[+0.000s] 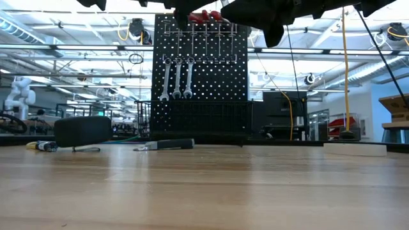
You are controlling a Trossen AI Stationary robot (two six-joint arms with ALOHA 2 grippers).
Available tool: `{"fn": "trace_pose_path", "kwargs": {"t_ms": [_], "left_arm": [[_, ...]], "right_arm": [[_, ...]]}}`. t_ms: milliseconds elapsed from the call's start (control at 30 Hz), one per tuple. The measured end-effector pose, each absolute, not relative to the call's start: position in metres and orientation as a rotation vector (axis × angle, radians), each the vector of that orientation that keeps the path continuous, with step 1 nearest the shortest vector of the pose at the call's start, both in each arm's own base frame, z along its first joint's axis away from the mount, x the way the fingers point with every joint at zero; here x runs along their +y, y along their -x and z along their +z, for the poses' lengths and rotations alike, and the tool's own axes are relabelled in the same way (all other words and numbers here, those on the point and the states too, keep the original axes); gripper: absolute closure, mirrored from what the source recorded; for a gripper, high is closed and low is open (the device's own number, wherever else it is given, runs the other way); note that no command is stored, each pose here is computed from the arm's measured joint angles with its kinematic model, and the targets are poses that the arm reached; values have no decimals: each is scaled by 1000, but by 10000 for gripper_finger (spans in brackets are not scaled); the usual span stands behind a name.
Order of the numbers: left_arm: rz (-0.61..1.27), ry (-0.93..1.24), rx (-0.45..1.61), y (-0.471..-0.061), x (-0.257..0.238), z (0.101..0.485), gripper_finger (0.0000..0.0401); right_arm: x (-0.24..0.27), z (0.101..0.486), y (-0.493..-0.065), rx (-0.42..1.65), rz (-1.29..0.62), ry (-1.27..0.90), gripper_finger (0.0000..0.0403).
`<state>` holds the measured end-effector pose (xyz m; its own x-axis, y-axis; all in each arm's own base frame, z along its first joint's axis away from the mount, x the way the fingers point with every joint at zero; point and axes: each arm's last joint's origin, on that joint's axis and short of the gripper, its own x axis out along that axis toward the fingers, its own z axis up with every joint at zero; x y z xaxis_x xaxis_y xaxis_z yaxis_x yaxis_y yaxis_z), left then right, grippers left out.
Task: Hang tools onto peg board
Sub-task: Hang the right wrench on the peg board
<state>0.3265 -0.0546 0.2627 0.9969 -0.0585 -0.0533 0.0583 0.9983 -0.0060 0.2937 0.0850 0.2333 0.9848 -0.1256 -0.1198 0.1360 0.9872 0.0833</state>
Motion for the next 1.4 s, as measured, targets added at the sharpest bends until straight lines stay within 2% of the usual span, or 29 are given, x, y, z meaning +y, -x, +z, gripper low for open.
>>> {"fn": "trace_pose_path", "kwargs": {"t_ms": [200, 367, 467, 633, 800, 967, 1100, 1200, 1400], "left_arm": [[-32, -71, 175, -325, -54, 251, 342], [118, -105, 398, -309, -40, 244, 306], [203, -23, 510, -293, -29, 245, 299], [251, 16, 564, -261, -20, 236, 297], [325, 49, 342, -233, -10, 229, 297], [295, 52, 10, -215, 2, 234, 297], [309, -64, -54, -207, 13, 243, 297], [326, -70, -156, -204, 20, 256, 297], [241, -77, -146, -205, 19, 254, 297]], "right_arm": [[85, 234, -294, 109, -133, -92, 397], [72, 234, -297, 112, -170, -65, 397], [51, 233, -302, 121, -197, -70, 397], [-1, 235, -310, 67, -242, -189, 397], [-45, 224, -318, -9, -293, -296, 397], [-81, 203, -327, -102, -297, -387, 397], [-104, 189, -336, -139, -293, -435, 397], [-116, 181, -346, -120, -297, -449, 397], [-128, 177, -356, -111, -285, -451, 397]]}}
